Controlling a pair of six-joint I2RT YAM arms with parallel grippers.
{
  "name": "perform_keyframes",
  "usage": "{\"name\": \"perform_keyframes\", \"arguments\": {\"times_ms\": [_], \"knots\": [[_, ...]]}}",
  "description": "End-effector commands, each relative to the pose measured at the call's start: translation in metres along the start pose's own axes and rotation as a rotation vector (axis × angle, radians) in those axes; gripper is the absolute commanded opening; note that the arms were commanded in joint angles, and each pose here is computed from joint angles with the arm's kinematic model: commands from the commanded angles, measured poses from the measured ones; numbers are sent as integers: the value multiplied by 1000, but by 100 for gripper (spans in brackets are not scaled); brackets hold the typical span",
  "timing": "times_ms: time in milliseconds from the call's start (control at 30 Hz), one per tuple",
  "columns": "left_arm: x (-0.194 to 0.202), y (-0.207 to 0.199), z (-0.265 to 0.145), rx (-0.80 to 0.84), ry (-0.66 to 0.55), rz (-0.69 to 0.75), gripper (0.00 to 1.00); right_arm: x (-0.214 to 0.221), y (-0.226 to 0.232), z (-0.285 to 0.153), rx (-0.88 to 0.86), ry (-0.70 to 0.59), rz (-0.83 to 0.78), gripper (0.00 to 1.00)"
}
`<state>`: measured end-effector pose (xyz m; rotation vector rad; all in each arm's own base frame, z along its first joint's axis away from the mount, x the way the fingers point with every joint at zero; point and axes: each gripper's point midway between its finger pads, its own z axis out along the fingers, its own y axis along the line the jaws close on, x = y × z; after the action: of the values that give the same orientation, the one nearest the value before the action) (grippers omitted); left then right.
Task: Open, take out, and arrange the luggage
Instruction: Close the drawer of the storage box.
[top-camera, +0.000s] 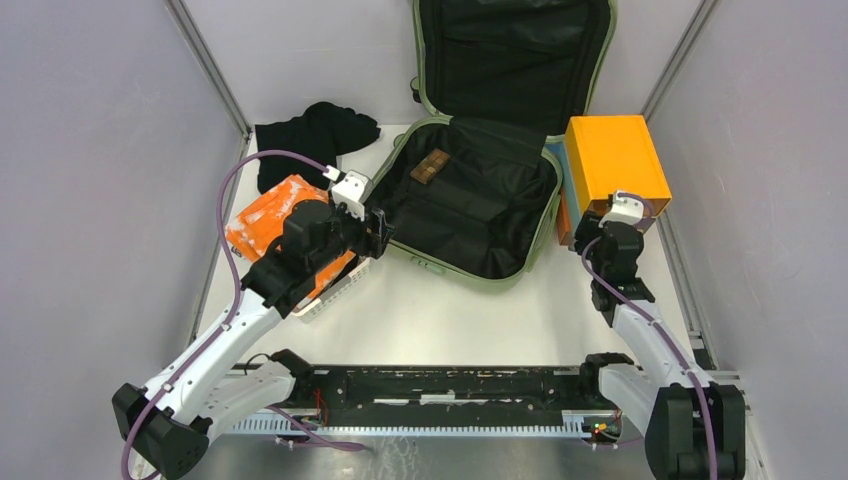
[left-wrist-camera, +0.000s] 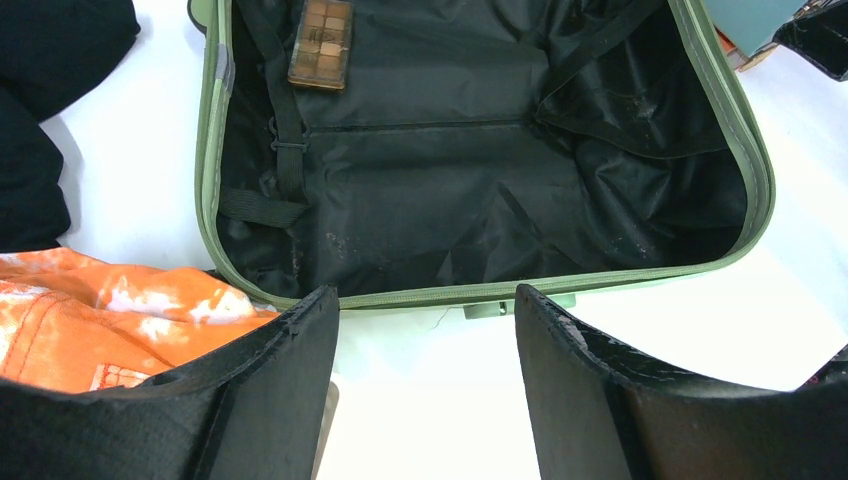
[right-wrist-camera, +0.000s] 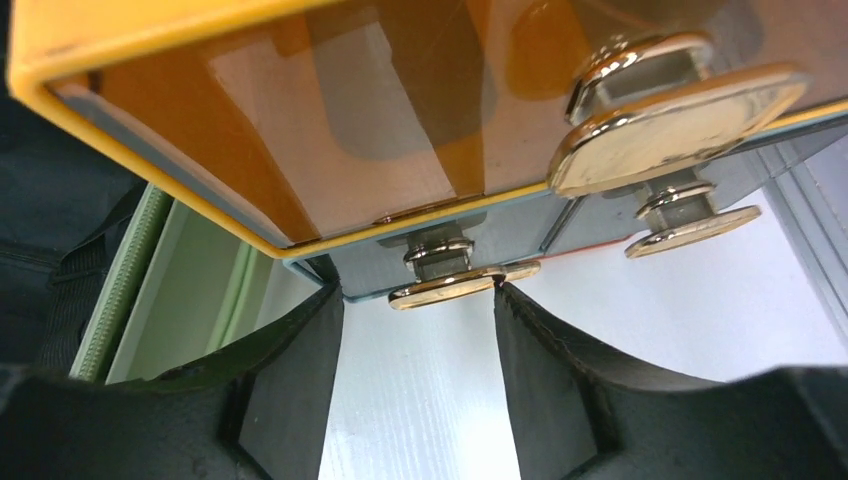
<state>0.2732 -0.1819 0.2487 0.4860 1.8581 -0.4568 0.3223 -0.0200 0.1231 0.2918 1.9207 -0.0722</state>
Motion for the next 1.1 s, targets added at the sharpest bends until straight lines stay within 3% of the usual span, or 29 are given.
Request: {"name": "perform_keyframes", "arguments": {"times_ms": [0, 300, 433, 700, 800, 933, 1067], "knots": [[-9, 0, 1, -2, -31, 22, 72, -74, 22, -8, -112, -229, 15, 64], [-8, 0, 1, 3, -30, 23, 71, -86, 47, -49, -296, -243, -21, 66], [-8, -4, 3, 20, -28, 18, 71, -118, 52, -73, -326, -288, -45, 72], [-9, -2, 0, 10, -36, 17, 71, -163, 58, -79, -330, -296, 29, 71], [-9, -1, -1, 5, -39, 16, 72, -187, 42, -80, -269, -336, 100, 71], [-10, -2, -1, 10, -43, 16, 72, -222, -11, -82, -46, -405, 172, 73], [-11, -5, -1, 24, -45, 15, 71, -233, -42, -61, -14, -397, 252, 72]]}}
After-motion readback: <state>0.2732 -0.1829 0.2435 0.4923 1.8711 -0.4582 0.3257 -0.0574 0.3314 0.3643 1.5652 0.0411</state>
